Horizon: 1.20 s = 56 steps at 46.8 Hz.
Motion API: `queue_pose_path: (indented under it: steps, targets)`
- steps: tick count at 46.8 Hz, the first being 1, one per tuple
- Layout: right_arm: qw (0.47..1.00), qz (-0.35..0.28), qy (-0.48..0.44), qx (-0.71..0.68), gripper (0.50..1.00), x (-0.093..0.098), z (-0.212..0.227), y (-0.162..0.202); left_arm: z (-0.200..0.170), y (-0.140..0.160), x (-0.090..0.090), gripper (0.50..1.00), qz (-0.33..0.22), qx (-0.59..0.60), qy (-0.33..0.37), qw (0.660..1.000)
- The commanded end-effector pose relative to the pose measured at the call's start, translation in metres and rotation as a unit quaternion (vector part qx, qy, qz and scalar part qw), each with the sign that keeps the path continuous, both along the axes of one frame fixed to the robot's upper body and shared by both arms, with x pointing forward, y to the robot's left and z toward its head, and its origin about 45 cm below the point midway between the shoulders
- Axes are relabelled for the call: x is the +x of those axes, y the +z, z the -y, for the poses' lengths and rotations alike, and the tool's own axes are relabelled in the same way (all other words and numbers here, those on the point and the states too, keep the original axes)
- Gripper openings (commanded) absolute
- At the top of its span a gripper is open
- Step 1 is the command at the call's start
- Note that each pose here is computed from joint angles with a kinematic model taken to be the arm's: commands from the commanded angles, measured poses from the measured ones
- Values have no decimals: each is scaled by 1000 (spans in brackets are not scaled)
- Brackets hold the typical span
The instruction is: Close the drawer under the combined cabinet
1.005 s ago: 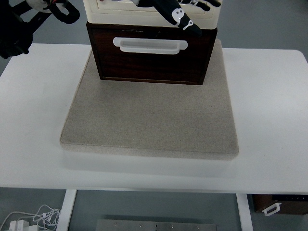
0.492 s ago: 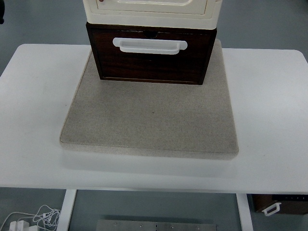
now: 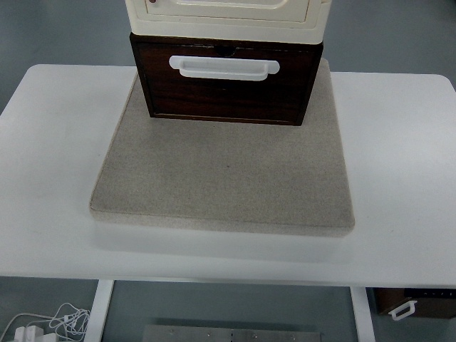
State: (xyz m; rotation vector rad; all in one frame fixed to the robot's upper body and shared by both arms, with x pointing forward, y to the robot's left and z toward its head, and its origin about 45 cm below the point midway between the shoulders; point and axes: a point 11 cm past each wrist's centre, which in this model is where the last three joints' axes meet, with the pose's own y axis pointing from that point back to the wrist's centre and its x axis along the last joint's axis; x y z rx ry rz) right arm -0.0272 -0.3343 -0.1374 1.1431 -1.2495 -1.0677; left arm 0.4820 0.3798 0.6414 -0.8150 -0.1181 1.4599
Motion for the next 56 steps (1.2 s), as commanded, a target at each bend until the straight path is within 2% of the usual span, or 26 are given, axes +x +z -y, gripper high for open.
queue_pose_path:
  steps: [1, 6, 15, 23, 28, 42, 56]
  targets:
    - [1000, 0, 0, 0, 952, 0, 0, 0, -27, -17, 8, 994, -31, -51, 17, 998]
    - [1000, 0, -1, 0, 952, 0, 0, 0, -60, -44, 14, 994, -73, -85, 48, 993]
    - [1000, 0, 0, 0, 952, 0, 0, 0, -87, -104, 27, 994, -155, -99, 73, 980]
    - [1000, 0, 0, 0, 952, 0, 0, 0, -83, -152, 32, 994, -193, -140, -9, 971]
    - [1000, 0, 0, 0, 952, 0, 0, 0, -80, -185, 32, 994, -227, -131, -33, 964]
    - [1000, 0, -1, 1, 952, 0, 0, 0, -70, -254, 35, 996, -252, -189, -72, 946]
    - [1000, 1, -3, 1, 952, 0, 0, 0, -48, -281, 38, 996, -228, -234, -118, 938]
